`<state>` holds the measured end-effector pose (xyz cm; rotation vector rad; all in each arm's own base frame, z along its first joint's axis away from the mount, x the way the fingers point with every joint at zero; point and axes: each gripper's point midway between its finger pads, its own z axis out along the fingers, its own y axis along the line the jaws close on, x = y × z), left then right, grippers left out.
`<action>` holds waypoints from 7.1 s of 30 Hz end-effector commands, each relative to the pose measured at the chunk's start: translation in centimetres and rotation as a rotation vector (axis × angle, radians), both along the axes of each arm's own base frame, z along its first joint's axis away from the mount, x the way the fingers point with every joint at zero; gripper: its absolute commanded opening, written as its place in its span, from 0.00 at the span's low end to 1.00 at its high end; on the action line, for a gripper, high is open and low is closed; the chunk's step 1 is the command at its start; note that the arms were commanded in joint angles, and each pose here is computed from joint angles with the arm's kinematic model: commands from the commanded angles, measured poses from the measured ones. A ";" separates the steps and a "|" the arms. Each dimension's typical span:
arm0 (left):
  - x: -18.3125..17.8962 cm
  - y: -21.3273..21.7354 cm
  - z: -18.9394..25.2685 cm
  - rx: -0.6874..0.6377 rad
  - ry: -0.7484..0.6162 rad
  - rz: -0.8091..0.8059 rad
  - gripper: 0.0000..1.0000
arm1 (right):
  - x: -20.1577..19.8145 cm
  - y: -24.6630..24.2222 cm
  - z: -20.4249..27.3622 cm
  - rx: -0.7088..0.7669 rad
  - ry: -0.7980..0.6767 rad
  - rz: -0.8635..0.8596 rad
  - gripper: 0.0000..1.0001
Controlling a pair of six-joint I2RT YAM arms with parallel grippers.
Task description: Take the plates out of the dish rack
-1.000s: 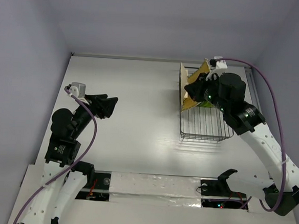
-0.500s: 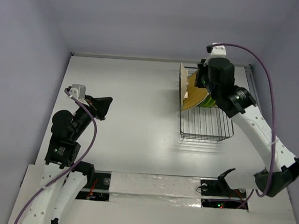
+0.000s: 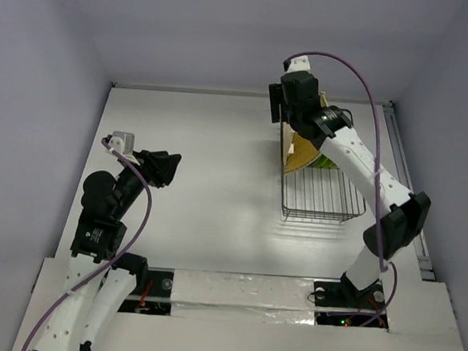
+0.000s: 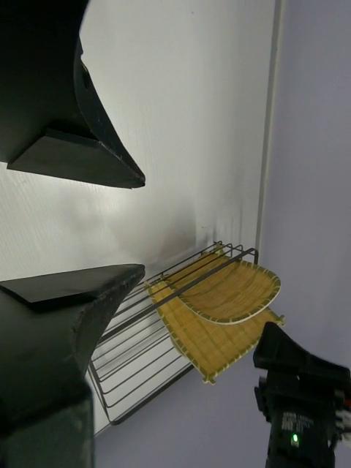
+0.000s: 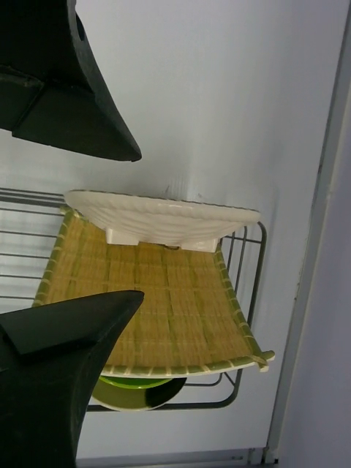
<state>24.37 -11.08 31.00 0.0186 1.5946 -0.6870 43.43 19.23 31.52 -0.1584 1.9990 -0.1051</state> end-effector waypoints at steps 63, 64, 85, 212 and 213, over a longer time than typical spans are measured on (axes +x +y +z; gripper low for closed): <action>0.1 1.7 1.8 -0.002 -0.053 0.100 0.44 | 0.2 20.2 9.3 0.643 -0.259 0.327 0.00; 0.1 1.7 1.7 -0.001 -0.052 0.098 0.45 | 1.1 21.7 7.1 0.654 -0.225 0.330 0.00; 0.1 1.0 1.2 -0.008 -0.041 0.059 0.45 | 2.7 33.7 -15.0 0.885 0.312 0.414 0.48; 0.8 0.9 0.6 -0.013 -0.026 0.027 0.45 | 2.1 31.1 -14.7 1.201 0.435 0.435 0.65; 0.8 0.9 0.5 -0.012 -0.024 0.028 0.45 | 2.1 30.7 -14.8 1.182 0.428 0.424 0.72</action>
